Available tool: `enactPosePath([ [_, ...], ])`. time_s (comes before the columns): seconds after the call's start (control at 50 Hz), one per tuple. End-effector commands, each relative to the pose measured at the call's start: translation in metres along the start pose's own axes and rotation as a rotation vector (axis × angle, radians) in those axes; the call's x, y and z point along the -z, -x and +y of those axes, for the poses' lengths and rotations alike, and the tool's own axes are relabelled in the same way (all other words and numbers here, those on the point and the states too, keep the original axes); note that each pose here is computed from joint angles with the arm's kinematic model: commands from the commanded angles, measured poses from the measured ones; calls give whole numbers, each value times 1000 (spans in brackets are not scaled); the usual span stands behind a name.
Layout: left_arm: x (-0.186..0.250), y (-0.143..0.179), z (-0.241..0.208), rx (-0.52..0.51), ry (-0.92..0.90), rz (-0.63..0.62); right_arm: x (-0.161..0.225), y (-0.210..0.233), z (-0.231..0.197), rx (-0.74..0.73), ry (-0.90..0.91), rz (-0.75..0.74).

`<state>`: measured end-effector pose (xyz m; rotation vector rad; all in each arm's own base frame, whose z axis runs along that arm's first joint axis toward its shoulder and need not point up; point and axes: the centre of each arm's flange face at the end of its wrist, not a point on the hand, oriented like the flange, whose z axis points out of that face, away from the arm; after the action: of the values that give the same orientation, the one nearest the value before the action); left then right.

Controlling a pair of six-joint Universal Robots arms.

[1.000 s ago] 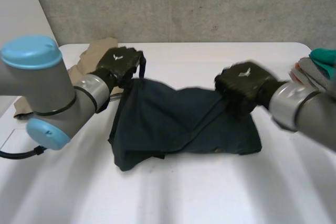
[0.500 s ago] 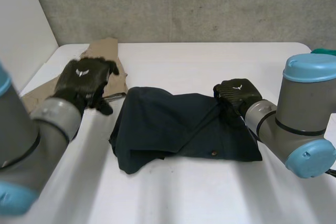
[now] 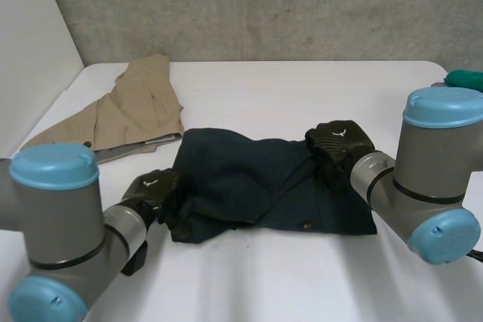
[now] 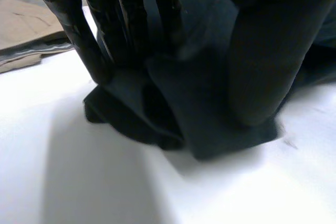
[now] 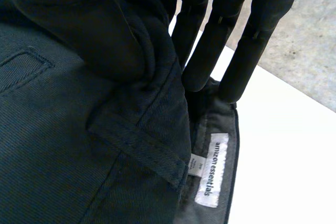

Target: Fold the laundry.

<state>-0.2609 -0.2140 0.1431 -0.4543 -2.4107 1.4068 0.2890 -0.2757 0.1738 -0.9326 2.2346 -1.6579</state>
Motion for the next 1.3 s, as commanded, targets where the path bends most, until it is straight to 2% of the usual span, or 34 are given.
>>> enactPosePath([
  [0.02, -9, -4, -13, 1, -63, 22, 3, -6, -10, 10, -25, 30],
  [0.1, 20, -7, -58, -21, -221, 30, 23, -12, -38, 128, -89, 56],
  [0.14, 33, -9, -75, -33, -285, 38, 39, -20, -53, 258, -107, 88],
  [0.18, 56, -13, -100, -75, -376, 44, 56, -34, -65, 399, -99, 139],
  [0.26, 100, -11, -136, -202, -497, 3, 92, -46, -95, 561, -129, 212],
  [0.3, 112, -9, -145, -267, -518, -26, 105, -47, -108, 574, -159, 237],
  [0.32, 118, -8, -150, -341, -509, -54, 112, -48, -114, 578, -170, 250],
  [0.38, 125, -8, -154, -458, -490, -85, 138, -50, -137, 590, -218, 296],
  [0.4, 128, -9, -156, -529, -480, -101, 144, -51, -141, 590, -222, 302],
  [0.46, 127, -10, -156, -645, -462, -124, 159, -48, -144, 592, -203, 271],
  [0.5, 123, -10, -154, -676, -452, -129, 158, -45, -134, 592, -145, 218],
  [0.56, 100, -8, -144, -683, -403, -115, 146, -45, -120, 606, -63, 172],
  [0.64, 53, -5, -129, -694, -346, -107, 102, -50, -89, 631, 79, 101],
  [0.78, -23, -8, -139, -699, -445, -135, 45, -65, -87, 619, 40, 178],
  [0.84, -35, -12, -163, -693, -559, -168, 17, -76, -100, 612, -89, 279],
  [0.92, -33, -21, -224, -665, -877, -244, -7, -95, -140, 605, -383, 467],
  [0.94, -24, -25, -250, -646, -1038, -283, -9, -98, -150, 603, -453, 507],
  [0.96, -18, -27, -262, -637, -1117, -300, -9, -105, -171, 597, -615, 596],
  [1.0, -7, -31, -281, -614, -1265, -331, -7, -109, -188, 594, -760, 667],
  [1.02, 5, -33, -297, -587, -1395, -365, -5, -111, -195, 594, -828, 702],
  [1.04, 12, -34, -305, -571, -1459, -380, -1, -113, -206, 592, -939, 762],
  [1.08, 21, -37, -312, -550, -1538, -392, 1, -113, -210, 592, -1002, 795],
  [1.16, 17, -40, -306, -553, -1506, -373, -7, -105, -201, 585, -973, 760],
  [1.3, -26, -30, -239, -577, -1215, -284, -22, -90, -152, 562, -758, 634],
])
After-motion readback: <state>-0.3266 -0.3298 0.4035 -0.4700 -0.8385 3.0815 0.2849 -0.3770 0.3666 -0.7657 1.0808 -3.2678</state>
